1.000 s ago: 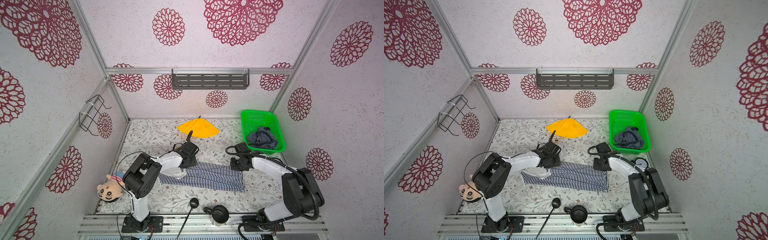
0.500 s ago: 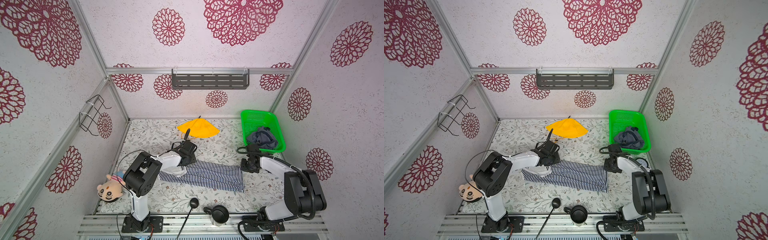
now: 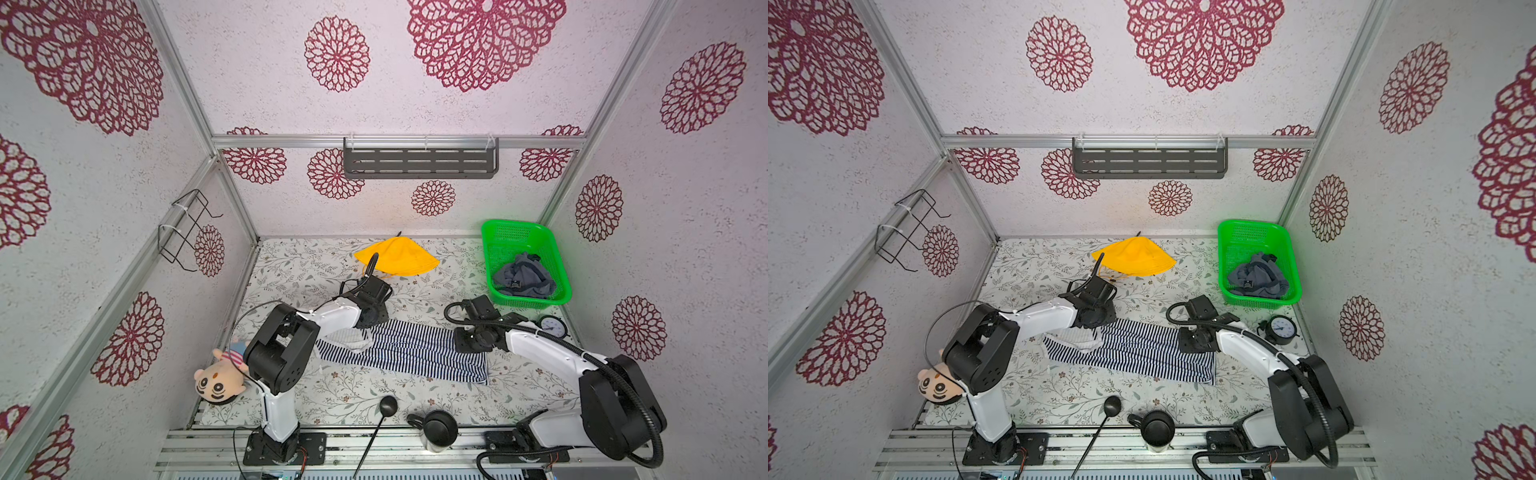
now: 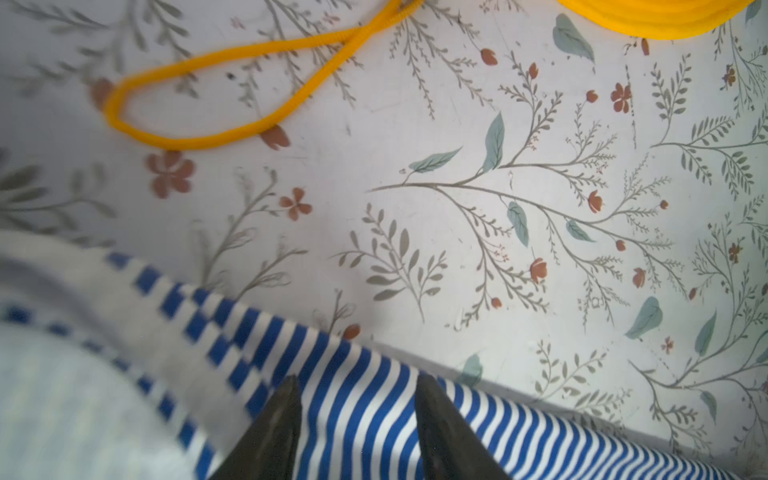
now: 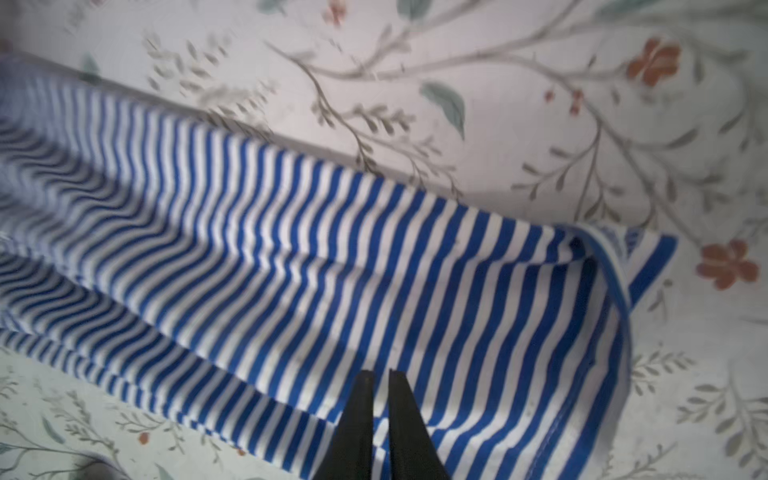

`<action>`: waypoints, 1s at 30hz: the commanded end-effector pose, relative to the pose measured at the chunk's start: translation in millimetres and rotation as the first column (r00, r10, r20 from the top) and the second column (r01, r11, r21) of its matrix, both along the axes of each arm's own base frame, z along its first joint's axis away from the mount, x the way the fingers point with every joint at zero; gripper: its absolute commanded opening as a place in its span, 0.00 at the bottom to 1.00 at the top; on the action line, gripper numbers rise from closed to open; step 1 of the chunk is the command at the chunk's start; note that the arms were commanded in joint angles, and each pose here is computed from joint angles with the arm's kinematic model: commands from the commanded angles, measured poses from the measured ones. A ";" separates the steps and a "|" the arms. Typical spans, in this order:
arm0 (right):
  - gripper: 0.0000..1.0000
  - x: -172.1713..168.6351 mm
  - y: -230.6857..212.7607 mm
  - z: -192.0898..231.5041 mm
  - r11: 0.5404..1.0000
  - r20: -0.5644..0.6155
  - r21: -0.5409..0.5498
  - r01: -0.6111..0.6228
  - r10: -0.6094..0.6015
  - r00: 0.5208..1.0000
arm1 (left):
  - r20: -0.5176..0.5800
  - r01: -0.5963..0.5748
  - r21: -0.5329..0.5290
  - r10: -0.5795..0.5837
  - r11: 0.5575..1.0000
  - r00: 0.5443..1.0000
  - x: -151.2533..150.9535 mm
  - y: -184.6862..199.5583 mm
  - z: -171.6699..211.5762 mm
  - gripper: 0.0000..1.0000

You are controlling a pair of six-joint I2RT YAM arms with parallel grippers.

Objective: Fold and stack the tank tops

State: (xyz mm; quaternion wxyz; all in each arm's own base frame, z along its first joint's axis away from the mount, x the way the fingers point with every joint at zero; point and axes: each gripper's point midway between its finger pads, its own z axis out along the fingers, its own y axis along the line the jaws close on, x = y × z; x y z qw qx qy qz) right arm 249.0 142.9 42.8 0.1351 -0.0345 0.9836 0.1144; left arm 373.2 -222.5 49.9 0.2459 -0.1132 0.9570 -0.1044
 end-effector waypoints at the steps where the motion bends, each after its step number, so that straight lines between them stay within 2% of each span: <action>1: 0.08 -2.6 -2.5 -9.3 1.000 -0.025 -0.013 -0.006 0.005 1.000 | 0.077 0.004 0.000 -0.004 1.000 0.997 -11.5 -0.8 50.3 0.55; 3: 0.06 -4.2 -7.4 -20.1 0.999 -0.045 -0.035 -0.004 0.003 0.999 | 0.052 0.024 -0.018 -0.023 1.000 0.998 -29.4 -10.7 52.0 0.56; 8: 0.05 3.4 -18.8 -36.2 0.997 -0.055 -0.062 0.034 -0.038 0.998 | -0.015 0.020 -0.050 -0.020 0.999 1.000 -63.5 -24.0 26.9 0.54; 11: 0.04 9.1 -27.5 -41.2 0.994 -0.054 -0.101 0.044 -0.049 0.997 | -0.051 0.005 -0.086 -0.009 0.996 0.999 -71.6 -31.7 7.8 0.53; 15: 0.04 18.1 -25.8 -39.2 0.995 -0.027 -0.092 0.049 -0.052 0.998 | -0.077 -0.002 -0.057 -0.003 0.998 0.997 -73.2 -29.9 -13.0 0.53; 20: 0.04 26.0 -11.4 -32.5 0.998 0.004 -0.022 0.051 -0.051 0.999 | -0.084 -0.042 -0.024 0.040 0.999 0.996 -56.3 -11.0 -34.2 0.53; 30: 0.04 17.8 22.3 -36.3 0.994 -0.020 0.111 0.020 -0.018 1.000 | 0.002 -0.120 -0.042 0.121 0.992 0.993 36.0 7.2 -35.2 0.51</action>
